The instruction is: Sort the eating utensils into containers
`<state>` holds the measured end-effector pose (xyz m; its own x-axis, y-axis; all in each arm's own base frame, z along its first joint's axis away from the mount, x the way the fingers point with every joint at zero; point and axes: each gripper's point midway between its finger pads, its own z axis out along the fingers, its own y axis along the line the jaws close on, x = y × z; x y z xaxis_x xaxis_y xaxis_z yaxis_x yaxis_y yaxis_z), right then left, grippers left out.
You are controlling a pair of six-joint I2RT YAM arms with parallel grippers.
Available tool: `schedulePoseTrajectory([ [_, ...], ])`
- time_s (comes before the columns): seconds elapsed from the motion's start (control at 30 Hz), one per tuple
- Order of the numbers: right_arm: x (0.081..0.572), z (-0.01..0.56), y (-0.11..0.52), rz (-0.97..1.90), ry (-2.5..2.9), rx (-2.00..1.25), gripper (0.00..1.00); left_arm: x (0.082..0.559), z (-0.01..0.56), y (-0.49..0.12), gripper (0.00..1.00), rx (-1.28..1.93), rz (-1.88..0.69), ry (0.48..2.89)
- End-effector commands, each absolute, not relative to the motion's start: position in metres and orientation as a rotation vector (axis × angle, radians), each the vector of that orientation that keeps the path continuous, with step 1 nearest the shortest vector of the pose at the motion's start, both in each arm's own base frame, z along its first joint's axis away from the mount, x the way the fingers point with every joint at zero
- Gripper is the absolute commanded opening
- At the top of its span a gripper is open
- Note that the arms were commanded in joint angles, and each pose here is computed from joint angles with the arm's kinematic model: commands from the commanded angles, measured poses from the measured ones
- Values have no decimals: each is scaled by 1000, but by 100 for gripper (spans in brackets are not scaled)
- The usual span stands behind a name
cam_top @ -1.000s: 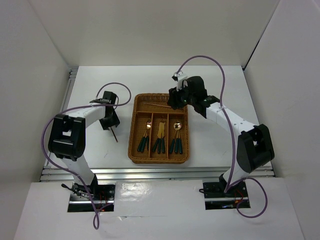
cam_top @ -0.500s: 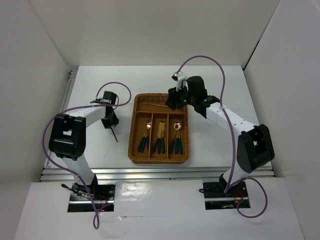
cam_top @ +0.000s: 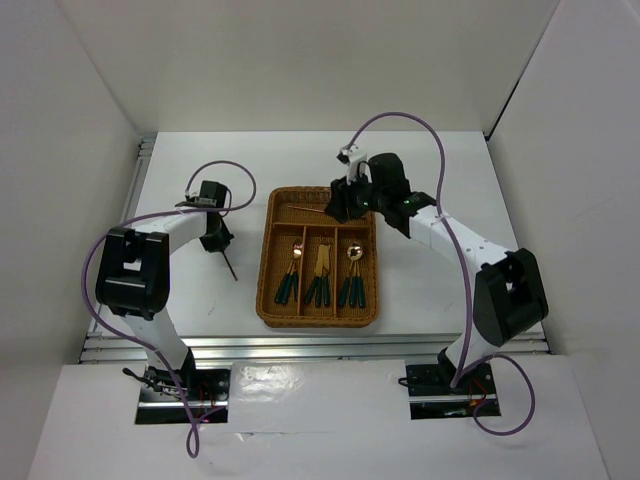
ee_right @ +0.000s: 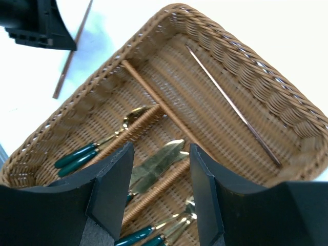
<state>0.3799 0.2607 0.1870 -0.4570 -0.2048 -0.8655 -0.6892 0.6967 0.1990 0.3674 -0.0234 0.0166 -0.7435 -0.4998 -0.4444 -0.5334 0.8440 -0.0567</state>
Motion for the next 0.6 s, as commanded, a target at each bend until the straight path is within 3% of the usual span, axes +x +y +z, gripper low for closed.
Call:
schedulePoseTrajectory([
  [0.0,380,212,283,721,1926,-724,55,342,-15,-23,18,-808,134,2677],
  [0.23,367,213,316,725,1908,-783,55,341,-2,-29,15,-850,66,2641],
  [0.57,351,240,353,900,1794,-740,59,356,84,-58,15,-830,-207,2449],
])
